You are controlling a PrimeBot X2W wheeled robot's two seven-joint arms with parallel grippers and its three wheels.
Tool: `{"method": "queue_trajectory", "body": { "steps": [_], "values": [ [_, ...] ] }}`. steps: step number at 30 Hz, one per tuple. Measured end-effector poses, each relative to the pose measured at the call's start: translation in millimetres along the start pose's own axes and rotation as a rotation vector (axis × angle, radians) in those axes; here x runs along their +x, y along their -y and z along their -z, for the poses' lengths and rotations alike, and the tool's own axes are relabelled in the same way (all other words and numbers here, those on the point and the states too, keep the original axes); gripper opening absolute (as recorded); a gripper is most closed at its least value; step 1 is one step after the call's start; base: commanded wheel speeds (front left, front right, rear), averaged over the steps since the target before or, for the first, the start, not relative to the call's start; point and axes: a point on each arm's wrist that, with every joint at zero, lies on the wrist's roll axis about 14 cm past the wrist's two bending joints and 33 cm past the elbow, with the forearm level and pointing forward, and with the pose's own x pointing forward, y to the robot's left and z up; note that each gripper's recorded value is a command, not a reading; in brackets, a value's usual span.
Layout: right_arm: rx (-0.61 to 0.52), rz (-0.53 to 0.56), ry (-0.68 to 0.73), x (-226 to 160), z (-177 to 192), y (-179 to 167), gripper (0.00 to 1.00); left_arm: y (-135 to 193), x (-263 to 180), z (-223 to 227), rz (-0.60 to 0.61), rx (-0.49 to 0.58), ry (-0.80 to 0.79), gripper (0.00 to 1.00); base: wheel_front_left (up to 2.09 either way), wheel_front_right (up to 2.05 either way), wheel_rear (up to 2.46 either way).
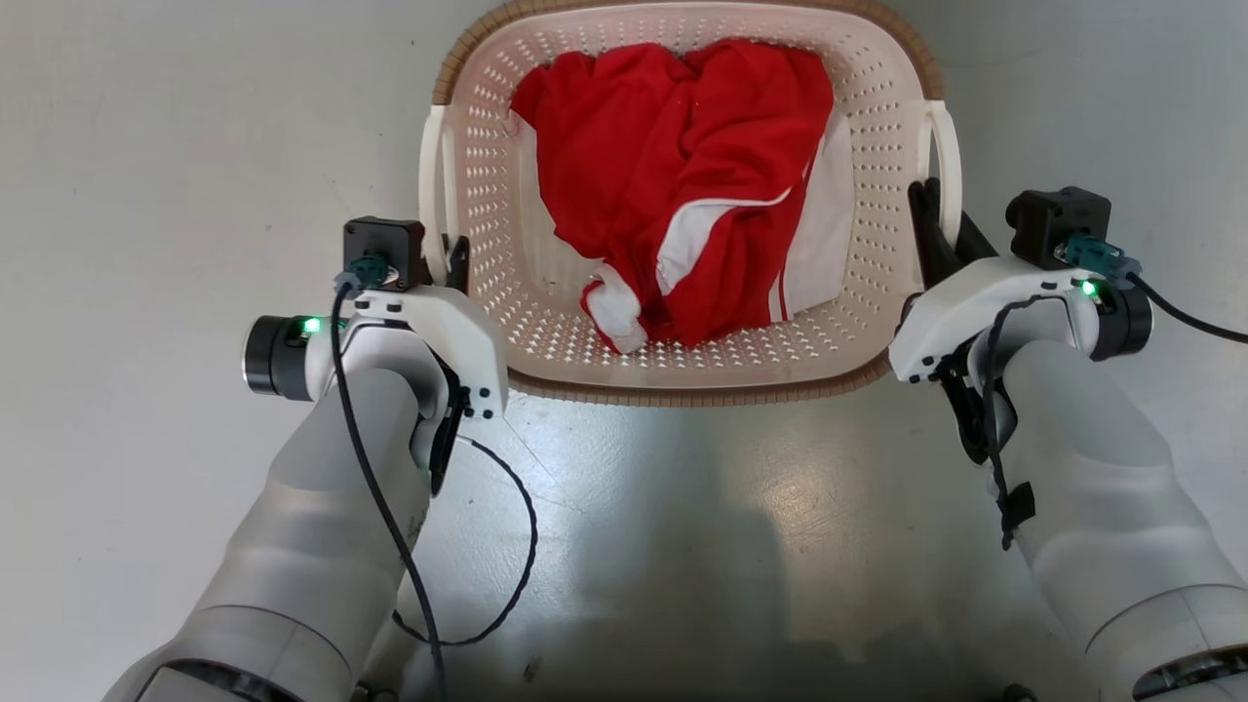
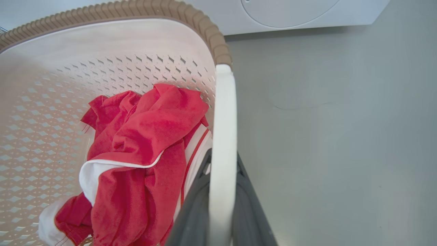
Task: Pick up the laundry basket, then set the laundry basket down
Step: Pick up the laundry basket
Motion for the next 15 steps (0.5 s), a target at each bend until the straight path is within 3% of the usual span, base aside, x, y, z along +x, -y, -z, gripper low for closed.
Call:
{"method": "queue_trajectory", "body": {
  "steps": [15],
  "values": [
    [0.003,0.014,0.008,-21,-17,-1,0.0,16,-22,-20,0.026,0.009,0.037,0.0,0.0,0.0,0.0]
  ]
}}
